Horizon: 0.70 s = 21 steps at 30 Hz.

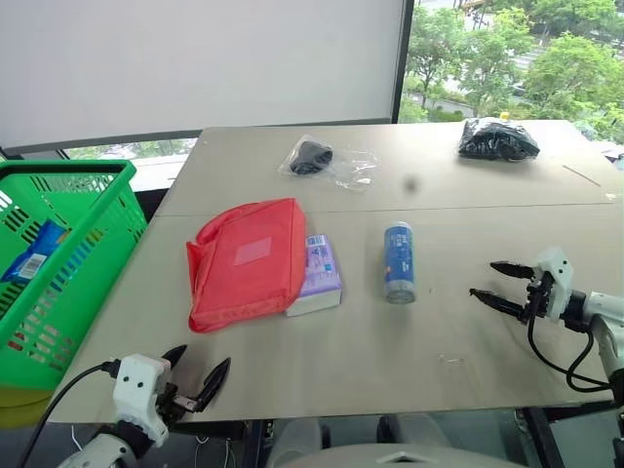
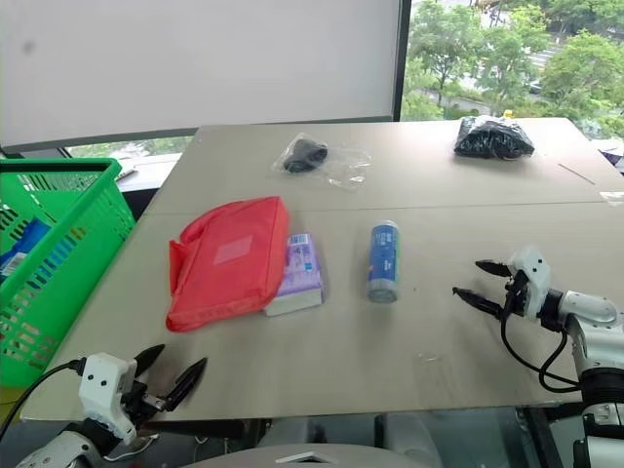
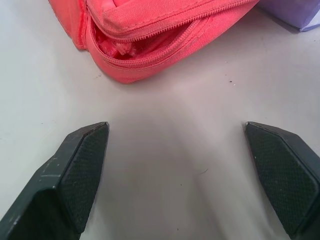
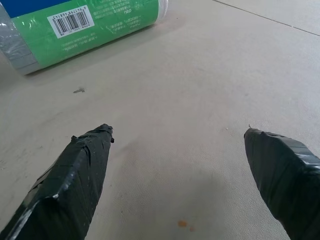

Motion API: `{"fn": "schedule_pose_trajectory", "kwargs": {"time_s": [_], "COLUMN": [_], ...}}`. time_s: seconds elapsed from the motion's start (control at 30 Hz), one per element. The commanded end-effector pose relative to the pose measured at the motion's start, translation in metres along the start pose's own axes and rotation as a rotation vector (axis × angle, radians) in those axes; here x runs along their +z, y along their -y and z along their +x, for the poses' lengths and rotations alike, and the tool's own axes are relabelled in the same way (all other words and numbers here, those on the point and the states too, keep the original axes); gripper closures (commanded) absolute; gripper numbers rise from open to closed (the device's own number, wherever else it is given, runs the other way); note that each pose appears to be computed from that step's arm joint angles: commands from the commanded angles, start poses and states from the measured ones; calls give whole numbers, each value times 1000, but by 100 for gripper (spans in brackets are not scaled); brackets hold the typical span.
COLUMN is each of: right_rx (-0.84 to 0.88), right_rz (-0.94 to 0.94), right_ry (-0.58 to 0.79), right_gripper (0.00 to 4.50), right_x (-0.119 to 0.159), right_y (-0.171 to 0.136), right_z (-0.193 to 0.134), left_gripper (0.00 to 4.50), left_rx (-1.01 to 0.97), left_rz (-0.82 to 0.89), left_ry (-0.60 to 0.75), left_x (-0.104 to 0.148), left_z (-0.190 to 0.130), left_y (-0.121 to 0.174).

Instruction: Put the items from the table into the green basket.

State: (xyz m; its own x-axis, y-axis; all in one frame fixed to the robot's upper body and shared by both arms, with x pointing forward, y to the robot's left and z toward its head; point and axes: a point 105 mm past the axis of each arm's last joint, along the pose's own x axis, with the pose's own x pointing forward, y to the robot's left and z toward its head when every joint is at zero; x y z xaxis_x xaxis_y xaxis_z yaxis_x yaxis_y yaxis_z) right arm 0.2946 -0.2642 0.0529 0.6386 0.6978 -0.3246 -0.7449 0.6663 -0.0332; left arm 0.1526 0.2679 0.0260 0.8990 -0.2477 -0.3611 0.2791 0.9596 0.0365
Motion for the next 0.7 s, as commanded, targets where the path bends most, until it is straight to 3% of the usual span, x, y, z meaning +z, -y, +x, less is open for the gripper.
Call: {"fn": "schedule_pose_trajectory", "kwargs": {"time_s": [0.03, 0.37, 0.7], "right_rx": [-24, -13, 10], "right_rz": [-41, -42, -55], "right_ry": [28, 32, 51], "right_gripper": [0, 0, 0], "right_x": [12, 11, 17], "right_y": [4, -2, -2], "right_z": [-12, -15, -11], "left_gripper": [2, 2, 2], "left_rx": [-30, -119, -34], "left_rz": [11, 86, 174], "left_ry": [13, 18, 100], "left_x": [5, 9, 25], "left_z": [0, 2, 3], "left_y": [5, 20, 18]}}
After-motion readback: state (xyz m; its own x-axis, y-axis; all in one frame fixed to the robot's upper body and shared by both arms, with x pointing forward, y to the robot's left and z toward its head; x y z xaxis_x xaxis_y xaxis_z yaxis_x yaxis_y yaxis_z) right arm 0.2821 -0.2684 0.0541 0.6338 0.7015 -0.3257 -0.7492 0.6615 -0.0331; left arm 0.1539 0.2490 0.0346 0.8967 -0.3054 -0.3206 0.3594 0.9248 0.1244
